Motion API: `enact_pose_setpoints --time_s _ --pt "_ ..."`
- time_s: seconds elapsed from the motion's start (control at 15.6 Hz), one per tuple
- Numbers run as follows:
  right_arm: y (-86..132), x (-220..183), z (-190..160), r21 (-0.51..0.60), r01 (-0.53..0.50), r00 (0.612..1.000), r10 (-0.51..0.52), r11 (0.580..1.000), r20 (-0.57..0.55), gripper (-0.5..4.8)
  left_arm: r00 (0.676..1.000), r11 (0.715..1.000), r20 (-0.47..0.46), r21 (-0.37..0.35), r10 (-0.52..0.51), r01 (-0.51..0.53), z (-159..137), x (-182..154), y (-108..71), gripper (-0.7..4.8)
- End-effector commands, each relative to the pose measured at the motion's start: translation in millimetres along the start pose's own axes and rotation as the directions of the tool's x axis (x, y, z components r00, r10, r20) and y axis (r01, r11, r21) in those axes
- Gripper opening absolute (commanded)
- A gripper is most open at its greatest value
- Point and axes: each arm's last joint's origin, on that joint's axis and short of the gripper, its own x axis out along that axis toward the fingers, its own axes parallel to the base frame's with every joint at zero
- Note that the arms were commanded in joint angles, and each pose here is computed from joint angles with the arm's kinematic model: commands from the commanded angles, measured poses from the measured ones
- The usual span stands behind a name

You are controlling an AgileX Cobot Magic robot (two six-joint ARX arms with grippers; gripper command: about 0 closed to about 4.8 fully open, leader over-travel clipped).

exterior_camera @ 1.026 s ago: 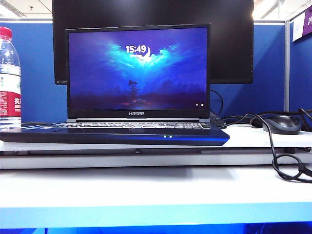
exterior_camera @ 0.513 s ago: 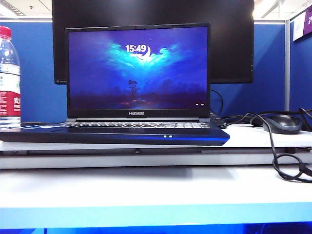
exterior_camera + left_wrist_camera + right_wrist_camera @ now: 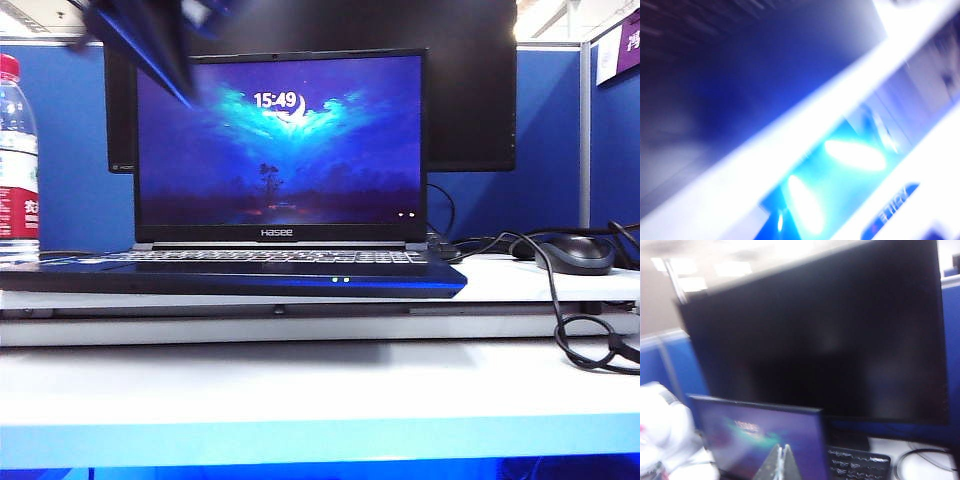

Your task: Close the lid of the black laptop.

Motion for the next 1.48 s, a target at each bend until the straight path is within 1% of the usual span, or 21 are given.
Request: enact_pose_setpoints --time_s 0.06,0.13,0.19,0.26,0.38,0.51,0.58,0.71,0.83,0.9,1.09,1.22,1.48 --pt "-12.8 42.8 15.7 -0.027 -0.037 0.997 0.035 0.999 -0.065 -0.05 0.998 1.0 -0.068 0.009 0.0 0.001 -7.3 19.9 8.9 0.16" --pt "-21.3 61.6 13.6 -0.009 -0.045 0.991 0.044 0.999 -0.128 -0.05 0.994 1.0 -0.107 0.019 0.013 -0.011 -13.5 28.9 12.7 0.16" --pt "-31.0 87.2 6.5 0.046 -0.101 0.969 0.109 0.994 -0.22 -0.06 0.988 0.998 -0.148 0.04 0.05 -0.045 -19.7 37.6 16.4 0.16" --pt "-40.6 105.5 0.1 0.073 -0.099 0.958 0.115 0.992 -0.263 -0.06 0.984 0.998 -0.168 0.05 0.053 -0.045 -24.7 47.0 19.4 0.17" --pt "-57.7 136.1 -11.0 0.079 -0.082 0.947 0.102 0.994 -0.305 -0.06 0.986 0.997 -0.155 0.051 0.066 -0.058 -30.4 64.9 25.4 0.17" --pt "-73.7 153.1 -15.1 0.054 -0.051 0.945 0.065 0.997 -0.322 -0.05 0.987 0.997 -0.15 0.059 0.063 -0.054 -31.6 73.3 28.1 0.17" --pt "-82.5 163.7 -18.0 0.063 -0.039 0.939 0.058 0.997 -0.338 -0.06 0.99 0.996 -0.127 0.061 0.067 -0.06 -30.6 78.2 29.9 0.17" --pt "-93.4 180.0 -27.2 0.068 -0.031 0.932 0.053 0.997 -0.358 -0.06 0.994 0.995 -0.077 0.057 0.083 -0.078 -28.5 83.9 32.5 0.17" --pt "-105.1 193.0 -35.0 0.075 -0.018 0.927 0.044 0.997 -0.373 -0.05 0.995 0.994 -0.054 0.062 0.089 -0.085 -28.4 88.1 34.1 0.17" --pt "-114.0 202.2 -43.0 0.068 0.0 0.927 0.026 0.998 -0.374 -0.05 0.995 0.995 -0.049 0.05 0.092 -0.09 -29.5 91.2 35.3 0.17" --pt "-129.4 217.2 -53.4 0.072 0.018 0.922 0.011 0.997 -0.386 -0.06 0.992 0.997 -0.103 0.029 0.074 -0.072 -33.3 95.2 35.8 0.17" --pt "-138.2 229.0 -62.9 0.079 0.018 0.918 0.015 0.997 -0.396 -0.06 0.993 0.997 -0.093 0.032 0.079 -0.076 -31.8 96.5 36.5 0.17" --pt "-144.9 239.4 -76.0 0.125 -0.042 0.901 0.092 0.991 -0.423 -0.05 0.995 0.996 -0.044 0.026 0.089 -0.088 -25.6 100.7 38.9 0.17"
